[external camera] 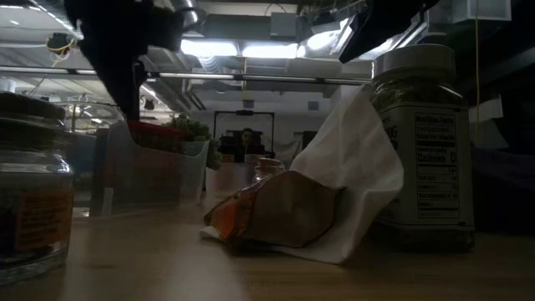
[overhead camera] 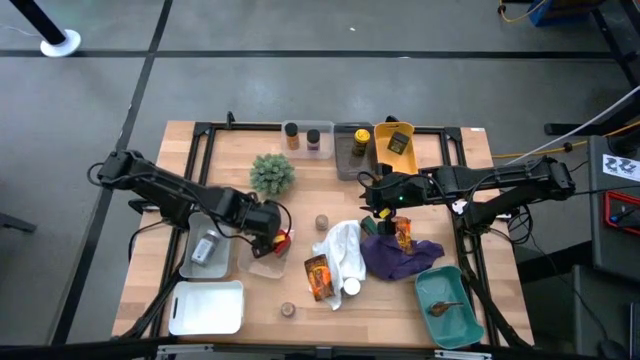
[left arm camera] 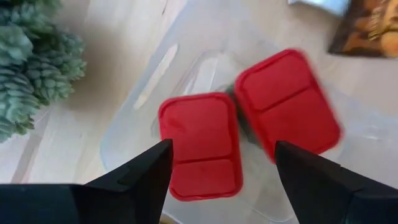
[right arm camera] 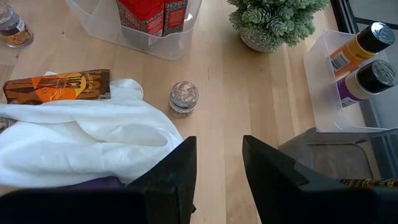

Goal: Sort spices by type
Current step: Put the bottom brown seasoning bottle into the white bin

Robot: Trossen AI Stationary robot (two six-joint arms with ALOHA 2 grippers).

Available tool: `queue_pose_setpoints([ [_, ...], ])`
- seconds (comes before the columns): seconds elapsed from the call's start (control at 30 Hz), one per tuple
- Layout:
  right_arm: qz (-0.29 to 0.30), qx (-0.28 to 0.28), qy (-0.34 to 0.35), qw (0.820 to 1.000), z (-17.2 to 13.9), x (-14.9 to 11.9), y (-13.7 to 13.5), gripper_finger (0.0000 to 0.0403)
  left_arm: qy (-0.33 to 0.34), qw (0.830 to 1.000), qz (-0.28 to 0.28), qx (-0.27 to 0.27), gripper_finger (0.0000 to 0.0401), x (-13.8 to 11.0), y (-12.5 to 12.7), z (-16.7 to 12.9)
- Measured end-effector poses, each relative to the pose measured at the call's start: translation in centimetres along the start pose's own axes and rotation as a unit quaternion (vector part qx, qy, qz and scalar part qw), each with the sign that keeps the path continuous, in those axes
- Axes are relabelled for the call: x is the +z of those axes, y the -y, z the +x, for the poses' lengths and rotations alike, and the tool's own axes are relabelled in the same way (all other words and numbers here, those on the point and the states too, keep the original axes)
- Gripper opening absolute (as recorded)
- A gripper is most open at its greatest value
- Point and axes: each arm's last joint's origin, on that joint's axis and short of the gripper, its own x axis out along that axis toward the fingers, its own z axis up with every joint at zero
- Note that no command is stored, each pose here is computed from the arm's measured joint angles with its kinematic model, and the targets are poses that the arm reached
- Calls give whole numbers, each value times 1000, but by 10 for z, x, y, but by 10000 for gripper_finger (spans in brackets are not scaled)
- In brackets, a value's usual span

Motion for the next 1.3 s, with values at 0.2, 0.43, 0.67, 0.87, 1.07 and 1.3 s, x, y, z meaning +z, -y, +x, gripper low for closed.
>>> queue_pose_setpoints([
  [0.2, 0, 0, 0, 1000, 0, 0, 0, 131, 12, 1000, 0, -8, 265, 12, 3, -21],
  [0.43, 0, 0, 0, 1000, 0, 0, 0, 131, 50, 997, -13, -51, 265, 20, 14, -30],
  [0.67, 0, 0, -1, 1000, 0, 0, 0, 131, 122, 980, 0, -158, 265, 18, 51, -43],
  [0.87, 0, 0, -2, 1000, 0, 0, 0, 131, 170, 957, 45, -231, 265, 4, 92, -51],
  [1.07, 10, 0, -2, 1000, 0, 0, 0, 131, 165, 951, 104, -241, 265, -19, 131, -35],
  [1.3, 50, 0, -4, 999, 0, -1, 0, 131, 129, 957, 155, -208, 265, -45, 158, -5],
])
